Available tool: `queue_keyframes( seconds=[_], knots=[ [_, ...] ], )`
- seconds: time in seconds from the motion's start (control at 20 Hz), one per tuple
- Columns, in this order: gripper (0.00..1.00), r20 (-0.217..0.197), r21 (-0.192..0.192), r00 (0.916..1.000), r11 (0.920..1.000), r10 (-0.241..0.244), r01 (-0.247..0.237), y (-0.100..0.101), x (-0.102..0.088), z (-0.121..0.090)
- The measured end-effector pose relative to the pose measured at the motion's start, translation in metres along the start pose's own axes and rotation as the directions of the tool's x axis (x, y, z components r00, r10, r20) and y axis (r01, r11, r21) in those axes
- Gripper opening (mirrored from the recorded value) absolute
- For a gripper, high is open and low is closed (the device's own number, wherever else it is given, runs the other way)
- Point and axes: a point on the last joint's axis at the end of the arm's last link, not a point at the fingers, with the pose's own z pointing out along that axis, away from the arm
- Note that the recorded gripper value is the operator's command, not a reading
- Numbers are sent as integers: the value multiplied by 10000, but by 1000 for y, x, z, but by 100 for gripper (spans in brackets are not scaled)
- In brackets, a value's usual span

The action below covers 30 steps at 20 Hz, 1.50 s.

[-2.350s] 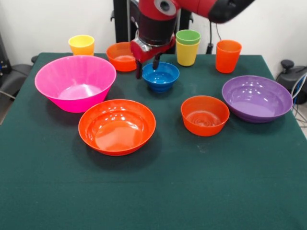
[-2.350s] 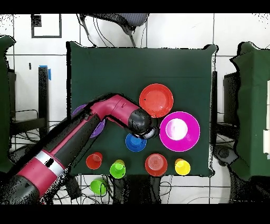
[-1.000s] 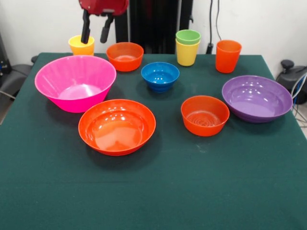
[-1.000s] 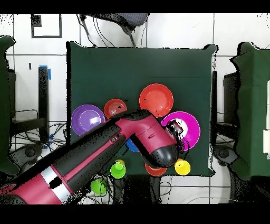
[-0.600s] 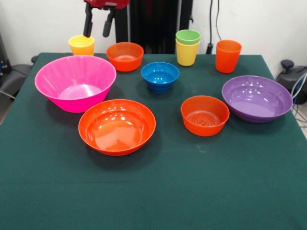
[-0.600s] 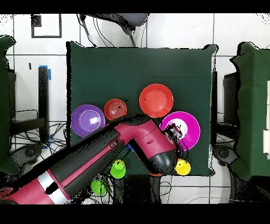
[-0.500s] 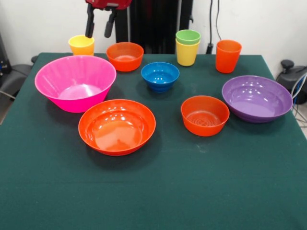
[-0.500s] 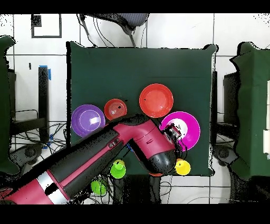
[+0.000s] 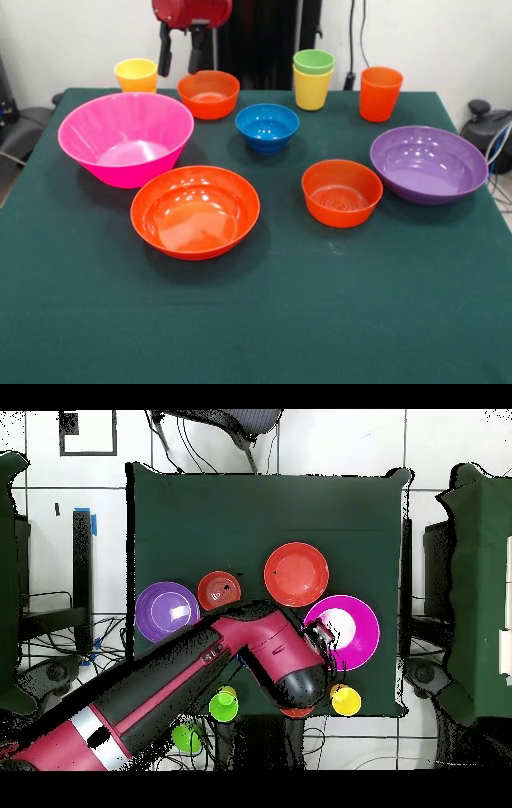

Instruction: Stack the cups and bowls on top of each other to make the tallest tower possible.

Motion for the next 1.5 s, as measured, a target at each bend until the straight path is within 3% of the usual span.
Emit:
queue_keyframes(
  seconds=[0.35,0.8,1.5],
  knots=[
    [100,-156,-237,9996,9995,-219,215,15,-3,14],
    [100,-221,-331,9995,9992,-247,240,20,-2,20],
    [100,361,-429,9966,9965,739,-724,36,-7,46]
  ],
)
